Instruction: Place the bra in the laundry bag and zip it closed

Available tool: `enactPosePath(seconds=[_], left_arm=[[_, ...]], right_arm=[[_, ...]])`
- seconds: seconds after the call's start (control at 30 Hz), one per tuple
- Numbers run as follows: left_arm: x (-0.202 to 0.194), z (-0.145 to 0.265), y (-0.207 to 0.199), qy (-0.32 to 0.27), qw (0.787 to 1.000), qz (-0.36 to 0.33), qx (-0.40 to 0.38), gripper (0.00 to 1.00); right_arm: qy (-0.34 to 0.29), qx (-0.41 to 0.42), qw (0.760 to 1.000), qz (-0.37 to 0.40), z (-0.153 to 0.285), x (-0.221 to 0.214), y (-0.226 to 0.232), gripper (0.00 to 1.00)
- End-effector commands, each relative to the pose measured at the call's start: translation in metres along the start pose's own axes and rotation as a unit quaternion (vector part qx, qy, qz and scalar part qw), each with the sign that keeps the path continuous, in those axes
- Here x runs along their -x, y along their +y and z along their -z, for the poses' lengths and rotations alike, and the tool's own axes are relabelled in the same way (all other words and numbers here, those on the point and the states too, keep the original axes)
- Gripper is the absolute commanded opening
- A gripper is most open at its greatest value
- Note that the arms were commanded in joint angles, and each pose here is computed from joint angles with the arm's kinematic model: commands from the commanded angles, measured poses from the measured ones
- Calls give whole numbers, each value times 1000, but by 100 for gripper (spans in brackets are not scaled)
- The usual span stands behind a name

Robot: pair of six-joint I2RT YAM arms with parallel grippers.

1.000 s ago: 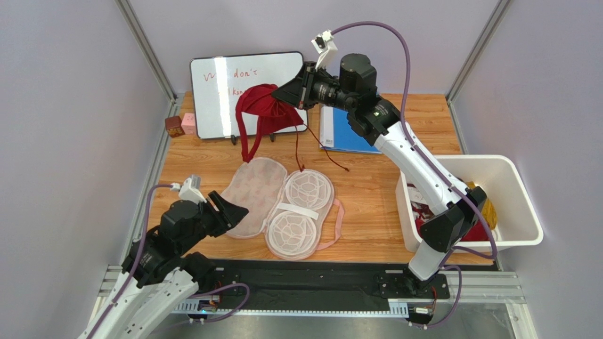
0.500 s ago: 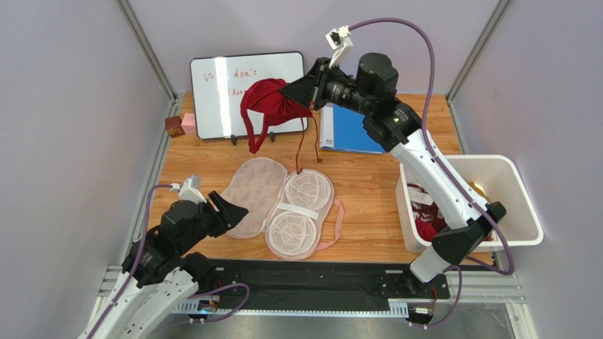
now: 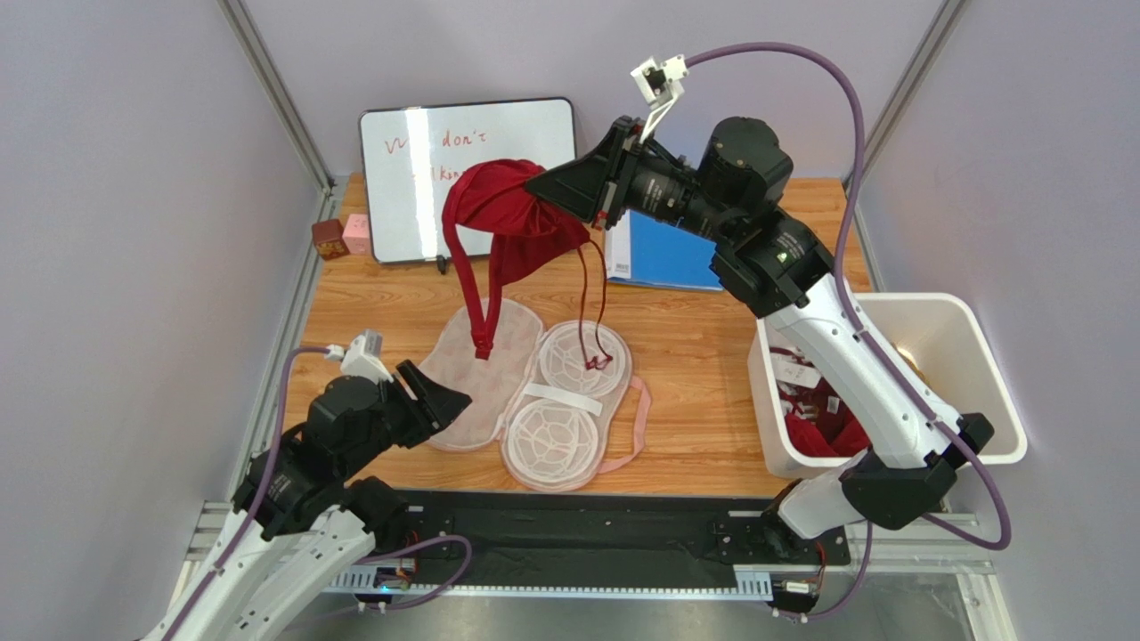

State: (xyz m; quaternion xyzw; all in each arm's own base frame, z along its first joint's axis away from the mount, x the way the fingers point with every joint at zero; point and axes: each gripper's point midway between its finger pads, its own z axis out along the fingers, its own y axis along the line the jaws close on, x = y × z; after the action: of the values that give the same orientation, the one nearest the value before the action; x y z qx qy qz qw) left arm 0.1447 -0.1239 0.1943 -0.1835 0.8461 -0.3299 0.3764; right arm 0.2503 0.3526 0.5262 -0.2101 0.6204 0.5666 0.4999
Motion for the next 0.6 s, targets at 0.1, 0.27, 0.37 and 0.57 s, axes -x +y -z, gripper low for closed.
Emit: enactPosePath(seconds=[0.1,0.27,0.37,0.57], left_arm=[[5,5,-9,-9,1000,9,-21,59],[5,7,-9,-11,1000,11,-23,59],[4,8,-8,-11,1000,10,-22,59],[4,9,-6,-12,1000,12,-21,59]], right_arm=[[-8,24,1000,-12,4,-12,23,0],[6,16,999,-29,2,-30,13,0],[10,8,1000,-25,3,-36,6,0],[28,-2,999,-18,1,-50,-5,0]])
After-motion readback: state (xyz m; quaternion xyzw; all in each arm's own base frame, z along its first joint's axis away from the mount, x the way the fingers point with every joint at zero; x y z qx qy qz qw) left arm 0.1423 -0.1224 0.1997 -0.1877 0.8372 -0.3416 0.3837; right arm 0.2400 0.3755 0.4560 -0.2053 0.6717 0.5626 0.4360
